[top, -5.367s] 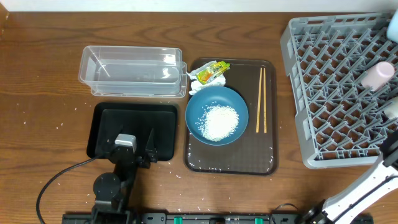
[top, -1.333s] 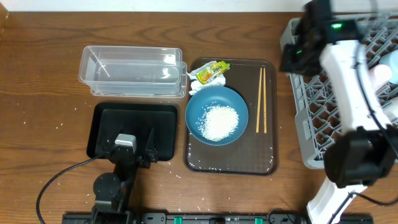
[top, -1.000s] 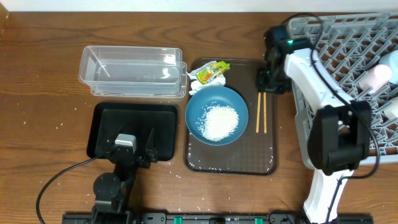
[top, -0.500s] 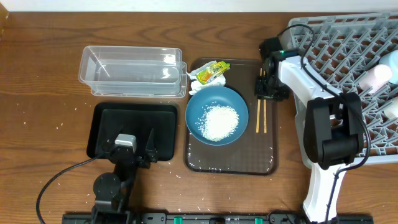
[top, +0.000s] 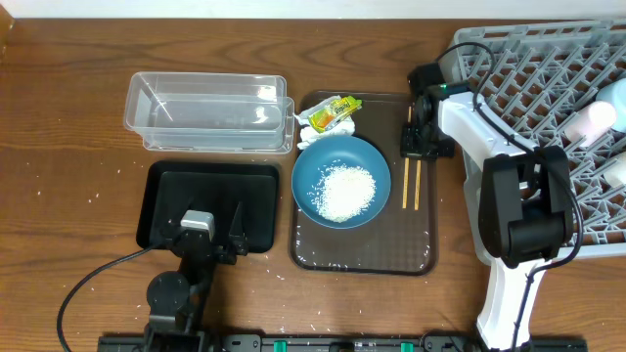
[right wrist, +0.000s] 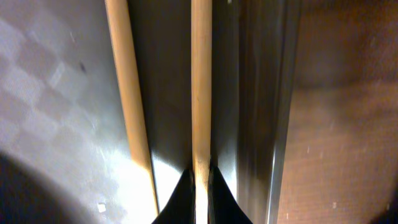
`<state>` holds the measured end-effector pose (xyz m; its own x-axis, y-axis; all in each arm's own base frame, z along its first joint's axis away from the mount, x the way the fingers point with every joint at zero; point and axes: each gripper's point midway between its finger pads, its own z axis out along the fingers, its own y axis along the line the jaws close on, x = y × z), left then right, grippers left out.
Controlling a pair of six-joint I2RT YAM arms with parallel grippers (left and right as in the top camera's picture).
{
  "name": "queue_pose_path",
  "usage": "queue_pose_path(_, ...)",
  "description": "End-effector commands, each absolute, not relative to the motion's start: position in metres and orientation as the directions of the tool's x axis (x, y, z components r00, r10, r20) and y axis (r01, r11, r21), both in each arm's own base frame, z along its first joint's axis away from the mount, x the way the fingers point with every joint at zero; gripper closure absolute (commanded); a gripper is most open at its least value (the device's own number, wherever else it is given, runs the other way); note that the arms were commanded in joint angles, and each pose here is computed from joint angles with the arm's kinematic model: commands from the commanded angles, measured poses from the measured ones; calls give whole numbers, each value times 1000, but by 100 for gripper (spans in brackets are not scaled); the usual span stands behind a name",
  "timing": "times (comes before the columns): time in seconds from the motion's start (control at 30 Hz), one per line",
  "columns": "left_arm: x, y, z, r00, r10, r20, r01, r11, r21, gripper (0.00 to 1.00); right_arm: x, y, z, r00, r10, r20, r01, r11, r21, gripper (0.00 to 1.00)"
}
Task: Sort waste into correct bins and load items into the dishwasher rack
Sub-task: 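Lower the chopstick into the dish rack and open the right gripper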
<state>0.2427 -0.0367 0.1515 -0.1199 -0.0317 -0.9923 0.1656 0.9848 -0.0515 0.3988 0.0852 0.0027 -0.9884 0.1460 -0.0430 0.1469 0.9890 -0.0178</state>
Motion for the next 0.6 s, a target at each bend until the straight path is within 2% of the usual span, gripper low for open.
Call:
queue_pose_path(0.0, 242, -38, 135, -169, -25, -985, 172, 984, -55, 10, 411, 84, 23, -986, 156, -66, 156, 988, 10, 99)
queue_pose_path(0.37, 242, -38, 135, -169, -25, -985, 172, 984, -54, 10, 477, 21, 179, -905, 52, -422, 46, 999, 25, 99)
queue_pose_path(0.57, 242, -38, 135, -169, -25, -985, 172, 984, -55, 10, 490, -36, 197, -864, 31, -502, 52, 998, -29, 99)
